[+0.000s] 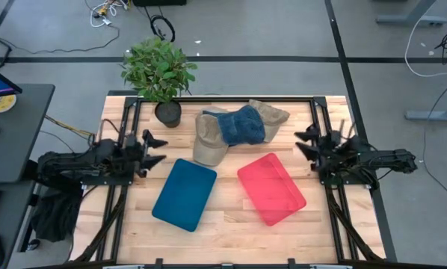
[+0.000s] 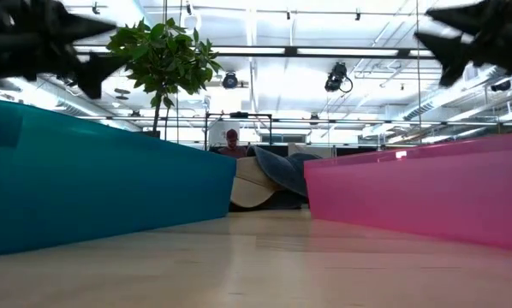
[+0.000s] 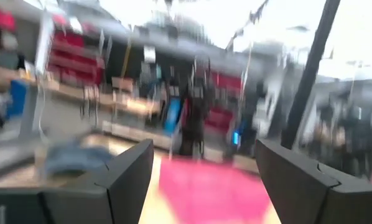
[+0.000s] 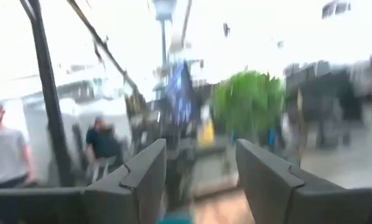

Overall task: Pick & Place hat
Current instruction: Put the blue cap into the red bin

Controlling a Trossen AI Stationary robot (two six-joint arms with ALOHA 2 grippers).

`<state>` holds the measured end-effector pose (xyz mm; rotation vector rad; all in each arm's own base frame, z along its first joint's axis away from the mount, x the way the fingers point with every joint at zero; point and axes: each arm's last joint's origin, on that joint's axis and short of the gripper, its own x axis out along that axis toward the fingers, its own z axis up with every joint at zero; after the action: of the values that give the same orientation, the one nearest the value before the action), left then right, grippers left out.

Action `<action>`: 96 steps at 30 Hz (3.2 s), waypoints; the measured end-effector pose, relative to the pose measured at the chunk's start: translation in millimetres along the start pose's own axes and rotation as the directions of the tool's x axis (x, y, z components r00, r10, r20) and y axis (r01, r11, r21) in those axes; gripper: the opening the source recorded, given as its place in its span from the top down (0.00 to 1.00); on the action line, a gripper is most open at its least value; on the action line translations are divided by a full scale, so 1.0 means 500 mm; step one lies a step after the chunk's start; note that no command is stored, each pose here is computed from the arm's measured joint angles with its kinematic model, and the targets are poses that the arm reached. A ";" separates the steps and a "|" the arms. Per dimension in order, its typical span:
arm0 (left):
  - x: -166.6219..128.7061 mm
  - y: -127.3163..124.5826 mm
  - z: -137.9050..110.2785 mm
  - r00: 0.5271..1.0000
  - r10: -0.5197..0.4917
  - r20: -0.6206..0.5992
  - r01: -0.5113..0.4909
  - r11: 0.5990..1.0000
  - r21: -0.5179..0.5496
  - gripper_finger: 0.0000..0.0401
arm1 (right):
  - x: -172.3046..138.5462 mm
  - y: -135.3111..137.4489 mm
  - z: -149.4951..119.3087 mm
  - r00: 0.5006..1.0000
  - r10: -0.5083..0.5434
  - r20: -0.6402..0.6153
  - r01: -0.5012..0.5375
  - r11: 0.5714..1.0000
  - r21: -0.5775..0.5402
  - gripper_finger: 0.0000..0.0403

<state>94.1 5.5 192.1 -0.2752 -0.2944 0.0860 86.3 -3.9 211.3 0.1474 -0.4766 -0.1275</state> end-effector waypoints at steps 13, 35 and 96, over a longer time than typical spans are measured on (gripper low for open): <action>0.011 -0.027 0.146 0.949 0.185 0.257 -0.197 0.980 0.023 0.29 | -0.007 0.005 0.062 0.947 0.015 0.322 -0.069 0.985 0.156 0.51; 0.201 -0.094 0.323 0.966 0.205 0.161 -0.216 0.975 0.059 0.29 | 0.142 0.057 0.308 0.964 0.018 0.264 -0.049 0.993 0.110 0.51; 0.251 -0.073 0.366 0.775 0.555 -0.300 -0.495 0.830 0.256 0.29 | 0.362 0.006 0.178 0.571 -0.444 -0.691 0.362 0.891 -0.274 0.51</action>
<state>160.7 32.7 405.2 -0.1982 0.1729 0.6128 204.7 -39.2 370.8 0.1931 0.4113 -0.5280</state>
